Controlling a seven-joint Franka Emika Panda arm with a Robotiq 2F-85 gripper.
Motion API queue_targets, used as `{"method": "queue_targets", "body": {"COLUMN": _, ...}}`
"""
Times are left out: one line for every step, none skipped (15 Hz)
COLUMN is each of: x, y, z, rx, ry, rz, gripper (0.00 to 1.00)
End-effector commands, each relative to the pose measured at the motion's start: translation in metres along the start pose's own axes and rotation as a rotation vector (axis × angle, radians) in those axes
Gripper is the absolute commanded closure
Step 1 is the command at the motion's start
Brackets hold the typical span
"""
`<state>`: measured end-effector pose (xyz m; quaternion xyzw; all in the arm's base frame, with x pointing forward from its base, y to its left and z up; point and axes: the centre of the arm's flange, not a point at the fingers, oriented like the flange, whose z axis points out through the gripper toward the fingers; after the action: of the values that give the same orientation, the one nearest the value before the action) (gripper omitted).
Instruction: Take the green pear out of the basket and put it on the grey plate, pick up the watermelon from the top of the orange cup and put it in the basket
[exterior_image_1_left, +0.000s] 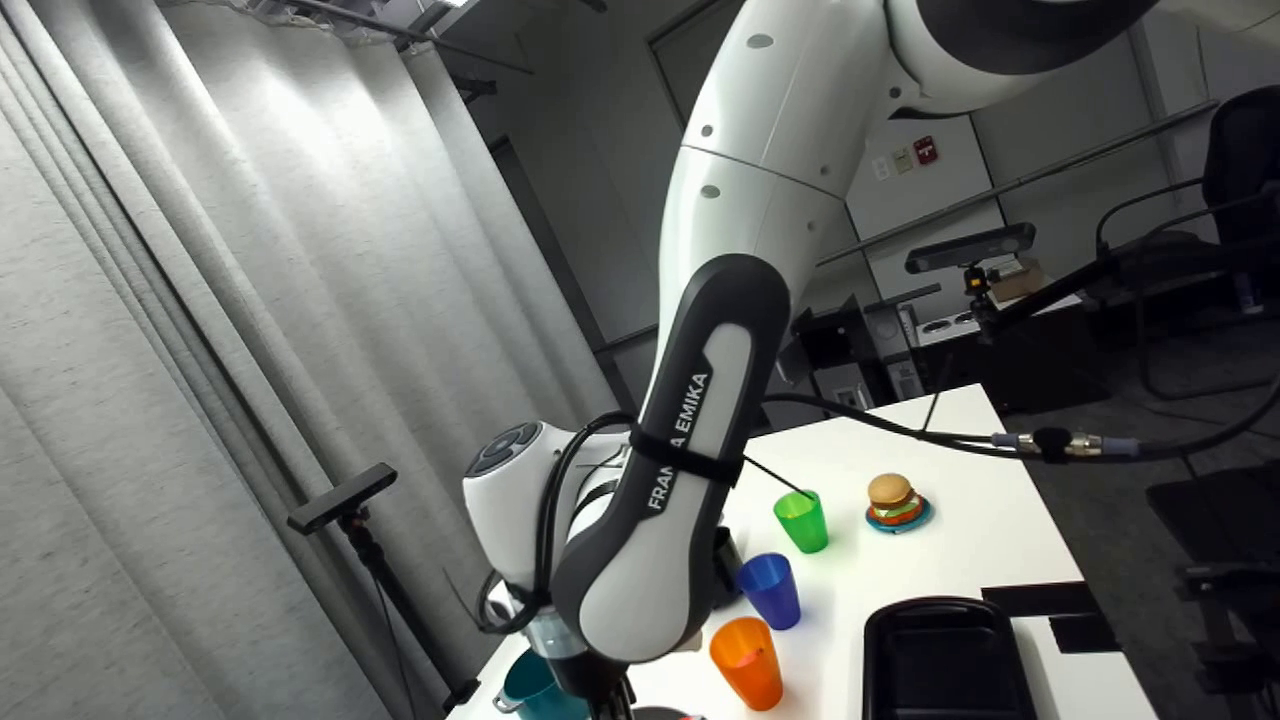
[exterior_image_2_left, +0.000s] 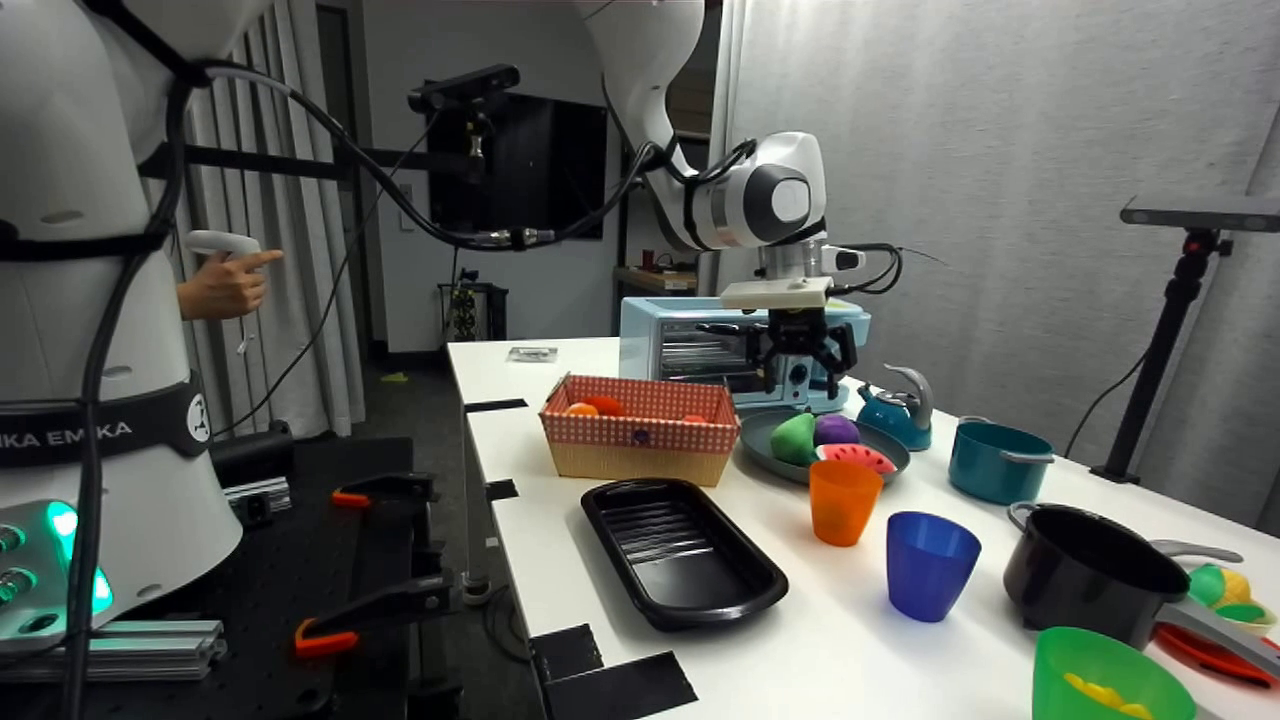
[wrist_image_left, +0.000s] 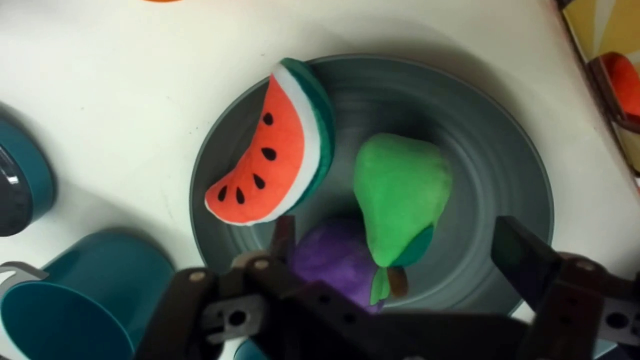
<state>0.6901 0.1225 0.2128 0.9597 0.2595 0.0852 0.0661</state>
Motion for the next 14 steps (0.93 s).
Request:
{"method": "queue_targets", "body": {"x": 0.008, "y": 0.018, "z": 0.003, "rx": -0.019, "ry": 0.009, "rz": 0.015, "gripper": 0.00}}
{"method": "queue_targets", "body": {"x": 0.007, "y": 0.023, "z": 0.002, "rx": -0.024, "ry": 0.012, "rz": 0.026, "gripper": 0.00}}
{"method": "queue_targets", "body": {"x": 0.006, "y": 0.026, "z": 0.002, "rx": -0.026, "ry": 0.013, "rz": 0.033, "gripper": 0.00}}
{"method": "queue_targets", "body": {"x": 0.004, "y": 0.030, "z": 0.002, "rx": -0.029, "ry": 0.013, "rz": 0.040, "gripper": 0.00}}
{"method": "queue_targets", "body": {"x": 0.002, "y": 0.032, "z": 0.002, "rx": -0.032, "ry": 0.012, "rz": 0.045, "gripper": 0.00}}
{"method": "queue_targets", "body": {"x": 0.000, "y": 0.035, "z": 0.003, "rx": -0.034, "ry": 0.010, "rz": 0.051, "gripper": 0.00}}
{"method": "queue_targets", "body": {"x": -0.002, "y": 0.037, "z": 0.004, "rx": -0.037, "ry": 0.008, "rz": 0.055, "gripper": 0.00}}
{"method": "queue_targets", "body": {"x": -0.003, "y": 0.039, "z": 0.004, "rx": -0.037, "ry": 0.006, "rz": 0.060, "gripper": 0.00}}
{"method": "queue_targets", "body": {"x": -0.005, "y": 0.040, "z": 0.006, "rx": -0.043, "ry": 0.008, "rz": 0.067, "gripper": 0.00}}
{"method": "queue_targets", "body": {"x": -0.006, "y": 0.041, "z": 0.007, "rx": -0.046, "ry": 0.008, "rz": 0.073, "gripper": 0.00}}
{"method": "queue_targets", "body": {"x": -0.007, "y": 0.044, "z": 0.008, "rx": -0.052, "ry": 0.007, "rz": 0.077, "gripper": 0.00}}
{"method": "queue_targets", "body": {"x": -0.009, "y": 0.046, "z": 0.009, "rx": -0.050, "ry": 0.006, "rz": 0.085, "gripper": 0.00}}
{"method": "queue_targets", "body": {"x": -0.010, "y": 0.048, "z": 0.010, "rx": -0.053, "ry": 0.006, "rz": 0.094, "gripper": 0.00}}
{"method": "queue_targets", "body": {"x": -0.011, "y": 0.050, "z": 0.011, "rx": -0.053, "ry": 0.005, "rz": 0.101, "gripper": 0.00}}
